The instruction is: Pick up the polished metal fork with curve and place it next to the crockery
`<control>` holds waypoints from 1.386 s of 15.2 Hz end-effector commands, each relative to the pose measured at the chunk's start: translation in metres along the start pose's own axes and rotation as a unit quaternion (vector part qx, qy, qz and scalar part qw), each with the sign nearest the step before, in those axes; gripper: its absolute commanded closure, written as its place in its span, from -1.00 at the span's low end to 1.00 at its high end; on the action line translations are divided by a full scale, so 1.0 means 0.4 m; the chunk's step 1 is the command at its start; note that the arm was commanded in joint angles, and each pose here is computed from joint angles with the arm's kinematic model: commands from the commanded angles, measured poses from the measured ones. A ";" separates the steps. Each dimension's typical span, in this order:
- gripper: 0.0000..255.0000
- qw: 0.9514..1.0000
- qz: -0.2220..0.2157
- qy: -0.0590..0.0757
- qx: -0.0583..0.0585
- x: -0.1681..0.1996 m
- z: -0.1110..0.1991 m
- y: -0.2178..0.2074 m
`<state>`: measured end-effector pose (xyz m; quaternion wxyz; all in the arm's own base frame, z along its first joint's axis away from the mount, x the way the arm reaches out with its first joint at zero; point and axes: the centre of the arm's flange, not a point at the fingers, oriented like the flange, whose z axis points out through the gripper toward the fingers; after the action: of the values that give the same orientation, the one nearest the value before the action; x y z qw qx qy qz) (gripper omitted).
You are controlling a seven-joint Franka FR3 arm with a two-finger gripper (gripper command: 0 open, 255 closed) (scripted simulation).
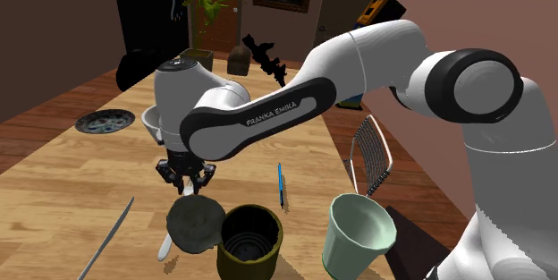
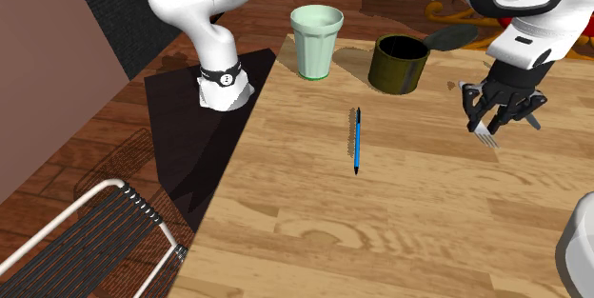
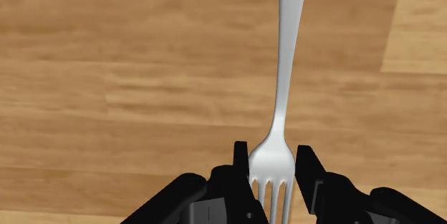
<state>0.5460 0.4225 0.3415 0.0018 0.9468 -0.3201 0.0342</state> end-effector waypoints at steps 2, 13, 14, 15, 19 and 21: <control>1.00 1.000 0.000 0.000 0.000 0.000 0.002 0.000; -1.00 1.000 0.000 0.000 0.000 0.000 -0.064 0.000; -1.00 1.000 0.000 0.000 0.000 0.000 -0.097 0.000; -1.00 1.000 0.000 0.000 0.000 0.000 -0.123 0.000; -1.00 1.000 0.000 0.000 0.000 0.000 -0.123 0.000; -1.00 1.000 0.000 0.000 0.000 0.000 -0.123 0.000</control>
<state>0.5428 0.4237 0.3906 0.0016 0.9467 -0.3201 0.0343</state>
